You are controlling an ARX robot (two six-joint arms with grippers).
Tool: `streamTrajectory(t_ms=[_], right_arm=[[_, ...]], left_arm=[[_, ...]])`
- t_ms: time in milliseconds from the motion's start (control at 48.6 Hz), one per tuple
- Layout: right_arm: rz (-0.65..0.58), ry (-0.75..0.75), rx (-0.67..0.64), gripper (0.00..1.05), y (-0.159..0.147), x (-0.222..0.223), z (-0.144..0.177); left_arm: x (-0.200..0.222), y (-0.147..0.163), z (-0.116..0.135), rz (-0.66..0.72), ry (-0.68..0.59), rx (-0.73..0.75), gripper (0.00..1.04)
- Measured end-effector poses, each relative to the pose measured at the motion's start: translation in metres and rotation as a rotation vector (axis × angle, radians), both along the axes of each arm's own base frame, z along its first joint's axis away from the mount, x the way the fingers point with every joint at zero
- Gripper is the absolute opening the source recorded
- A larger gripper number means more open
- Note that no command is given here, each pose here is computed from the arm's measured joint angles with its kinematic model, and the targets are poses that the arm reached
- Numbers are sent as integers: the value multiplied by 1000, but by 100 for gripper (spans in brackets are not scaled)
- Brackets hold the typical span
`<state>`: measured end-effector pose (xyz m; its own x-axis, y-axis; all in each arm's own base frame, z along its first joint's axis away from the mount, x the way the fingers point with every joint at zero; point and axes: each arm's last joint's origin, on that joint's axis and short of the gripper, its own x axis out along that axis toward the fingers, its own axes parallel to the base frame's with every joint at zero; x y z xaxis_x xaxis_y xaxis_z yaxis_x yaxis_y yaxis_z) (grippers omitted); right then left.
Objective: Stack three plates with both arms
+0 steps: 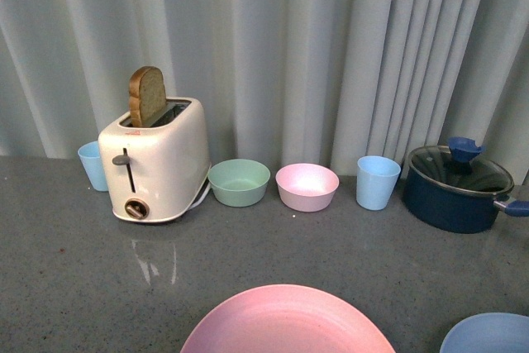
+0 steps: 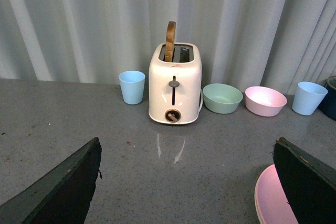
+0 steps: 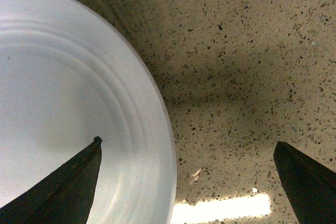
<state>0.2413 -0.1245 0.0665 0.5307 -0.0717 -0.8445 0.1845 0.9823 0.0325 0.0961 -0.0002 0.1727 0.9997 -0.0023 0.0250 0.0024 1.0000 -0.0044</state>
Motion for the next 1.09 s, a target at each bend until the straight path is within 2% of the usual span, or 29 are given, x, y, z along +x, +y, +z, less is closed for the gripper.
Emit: streamTrajectory(t_ms=[370,638,946,1090], right_arm=[[12,22,21,97,22,25,-20],[6,31,29,97,26,29,-29],[-37,27,50,49,19,26,-36],[-66,4,93,23,10,21,-34]], left_arm=[[0,0,0,0,0,0,98],[0,0,0,0,0,0,98],[0,0,0,0,0,0,98],[0,0,0,0,0,0,98]])
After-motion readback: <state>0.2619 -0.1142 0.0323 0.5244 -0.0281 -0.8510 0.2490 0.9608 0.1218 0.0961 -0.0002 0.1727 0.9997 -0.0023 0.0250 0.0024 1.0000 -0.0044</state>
